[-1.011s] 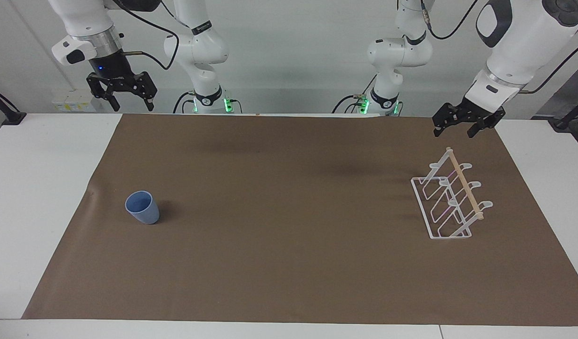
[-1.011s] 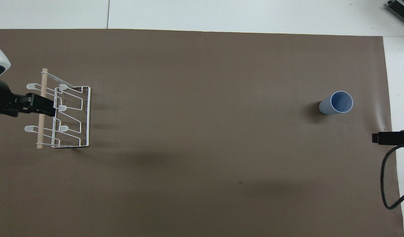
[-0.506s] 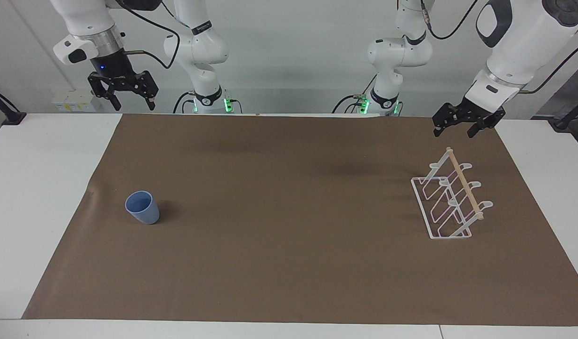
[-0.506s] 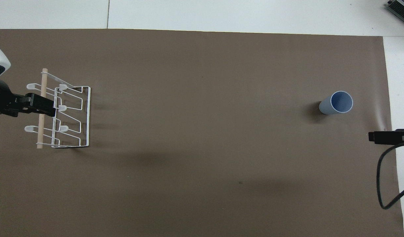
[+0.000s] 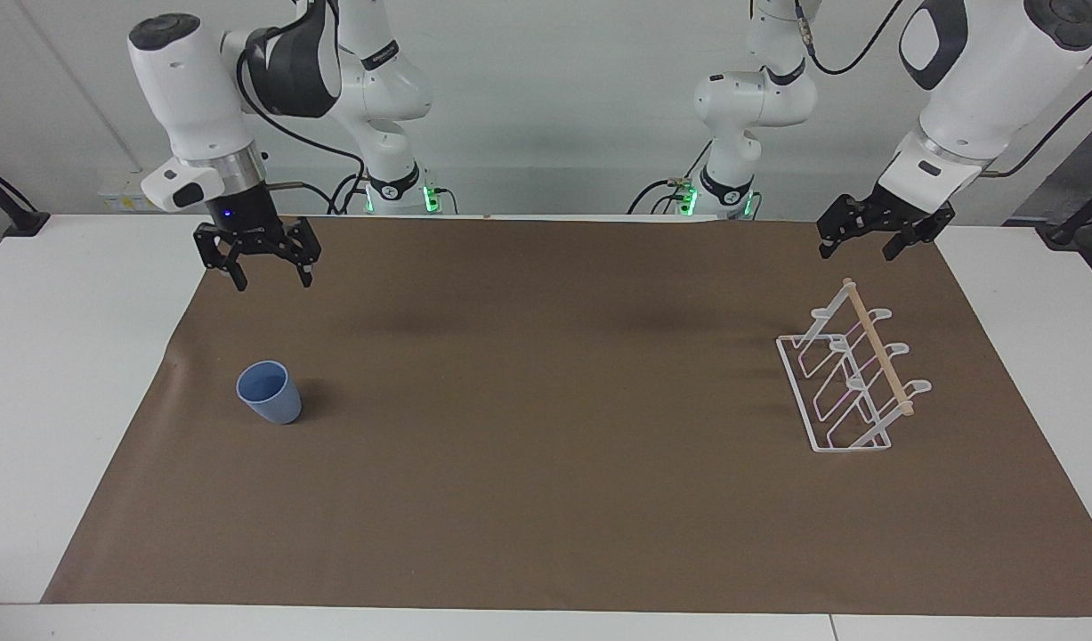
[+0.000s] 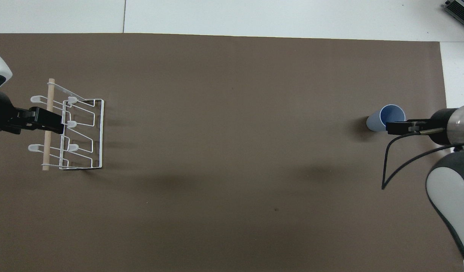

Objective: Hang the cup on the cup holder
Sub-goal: 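Reach the right gripper down to the blue cup rim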

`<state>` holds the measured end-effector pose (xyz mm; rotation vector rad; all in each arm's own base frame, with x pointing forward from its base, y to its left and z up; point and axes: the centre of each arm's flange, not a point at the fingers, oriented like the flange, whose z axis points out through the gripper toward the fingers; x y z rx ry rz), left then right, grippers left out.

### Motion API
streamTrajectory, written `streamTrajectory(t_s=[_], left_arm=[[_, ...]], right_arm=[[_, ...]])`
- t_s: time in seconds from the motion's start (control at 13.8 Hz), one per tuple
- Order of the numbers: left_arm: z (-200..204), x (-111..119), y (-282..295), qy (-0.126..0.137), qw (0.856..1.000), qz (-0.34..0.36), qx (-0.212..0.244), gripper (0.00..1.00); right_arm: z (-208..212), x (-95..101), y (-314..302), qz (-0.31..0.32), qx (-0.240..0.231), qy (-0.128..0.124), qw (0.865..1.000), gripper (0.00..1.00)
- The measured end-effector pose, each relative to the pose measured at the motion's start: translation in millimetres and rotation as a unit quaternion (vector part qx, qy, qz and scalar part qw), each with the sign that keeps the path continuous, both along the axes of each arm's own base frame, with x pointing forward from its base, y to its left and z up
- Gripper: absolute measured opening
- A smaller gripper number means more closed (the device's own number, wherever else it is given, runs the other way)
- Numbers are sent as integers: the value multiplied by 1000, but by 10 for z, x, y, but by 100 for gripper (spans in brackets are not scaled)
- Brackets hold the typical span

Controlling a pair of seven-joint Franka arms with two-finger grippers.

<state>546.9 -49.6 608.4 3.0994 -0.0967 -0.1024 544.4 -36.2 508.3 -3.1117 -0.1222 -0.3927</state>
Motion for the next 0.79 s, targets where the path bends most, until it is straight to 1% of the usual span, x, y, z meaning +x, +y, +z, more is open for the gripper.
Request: streamTrajectory(t_s=[0.14, 0.29, 0.43, 0.65, 0.79], left_arm=[[0, 0, 0, 0, 1000, 0, 0, 100], [0, 0, 0, 0, 1000, 0, 0, 100], [0, 0, 0, 0, 1000, 0, 0, 100], [0, 0, 0, 0, 1000, 0, 0, 100], [0, 0, 0, 0, 1000, 0, 0, 100]], right_arm=[[-314, 220, -23, 9, -6, -18, 1000, 100], [-589, 361, -41, 10, -9, -23, 1000, 100], [-787, 437, -55, 9, -9, -21, 1000, 100], [-993, 478, -63, 9, -9, -8, 1000, 100], [-1168, 531, -71, 8, -10, -8, 1000, 100]])
